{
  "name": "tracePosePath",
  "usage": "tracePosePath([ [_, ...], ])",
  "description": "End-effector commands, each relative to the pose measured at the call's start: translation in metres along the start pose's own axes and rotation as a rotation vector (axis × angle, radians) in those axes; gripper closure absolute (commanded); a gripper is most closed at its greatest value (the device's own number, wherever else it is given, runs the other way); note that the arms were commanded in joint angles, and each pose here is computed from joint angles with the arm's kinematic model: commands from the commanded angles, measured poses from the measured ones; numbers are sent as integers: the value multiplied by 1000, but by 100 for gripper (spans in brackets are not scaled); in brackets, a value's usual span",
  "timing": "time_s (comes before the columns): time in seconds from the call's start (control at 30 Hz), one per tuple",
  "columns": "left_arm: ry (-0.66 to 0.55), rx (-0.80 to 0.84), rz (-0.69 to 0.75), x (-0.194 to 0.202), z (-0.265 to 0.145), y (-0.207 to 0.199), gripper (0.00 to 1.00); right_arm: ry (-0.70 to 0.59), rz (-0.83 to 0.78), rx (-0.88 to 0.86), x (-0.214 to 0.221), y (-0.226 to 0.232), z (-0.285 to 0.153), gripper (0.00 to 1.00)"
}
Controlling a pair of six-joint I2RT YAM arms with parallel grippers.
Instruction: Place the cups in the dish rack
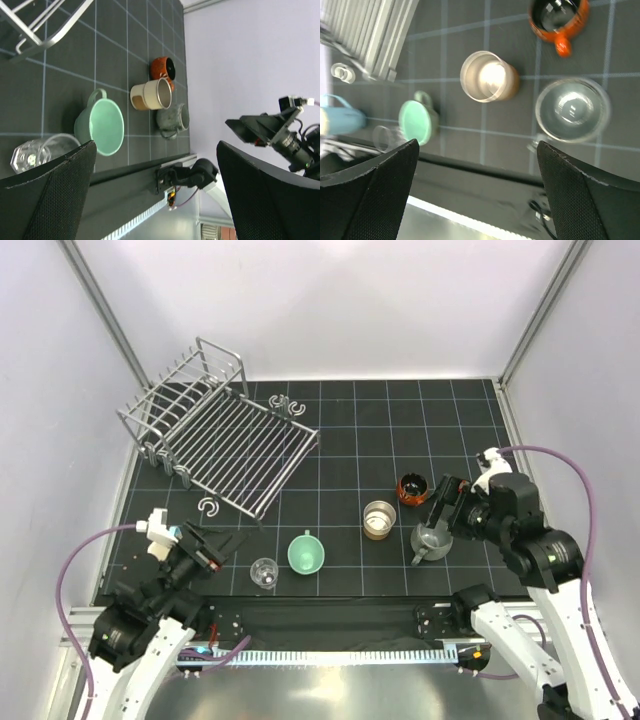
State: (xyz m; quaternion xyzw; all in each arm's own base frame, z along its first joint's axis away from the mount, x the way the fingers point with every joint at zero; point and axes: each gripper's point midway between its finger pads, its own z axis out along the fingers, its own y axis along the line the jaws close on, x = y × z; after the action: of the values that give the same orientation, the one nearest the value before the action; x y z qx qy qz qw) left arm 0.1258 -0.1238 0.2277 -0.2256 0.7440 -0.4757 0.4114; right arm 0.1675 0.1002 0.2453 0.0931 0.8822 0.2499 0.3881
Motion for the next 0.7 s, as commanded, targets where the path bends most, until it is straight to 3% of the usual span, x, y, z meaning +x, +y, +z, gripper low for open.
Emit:
tracePosePath([
  [0.0, 71, -24, 47, 12, -22, 2, 0, 61, -96, 81, 4, -15, -4, 0],
  [0.23, 244, -145, 144, 32, -25, 17, 5, 195, -194, -30, 5, 10, 13, 1],
  [0.5, 203, -119, 149, 23, -20, 7, 11, 340, -314, -46, 38, 45, 46, 5],
  [0.67, 197, -106, 167, 11, -16, -16, 15, 429, -390, -8, 74, 54, 70, 16],
])
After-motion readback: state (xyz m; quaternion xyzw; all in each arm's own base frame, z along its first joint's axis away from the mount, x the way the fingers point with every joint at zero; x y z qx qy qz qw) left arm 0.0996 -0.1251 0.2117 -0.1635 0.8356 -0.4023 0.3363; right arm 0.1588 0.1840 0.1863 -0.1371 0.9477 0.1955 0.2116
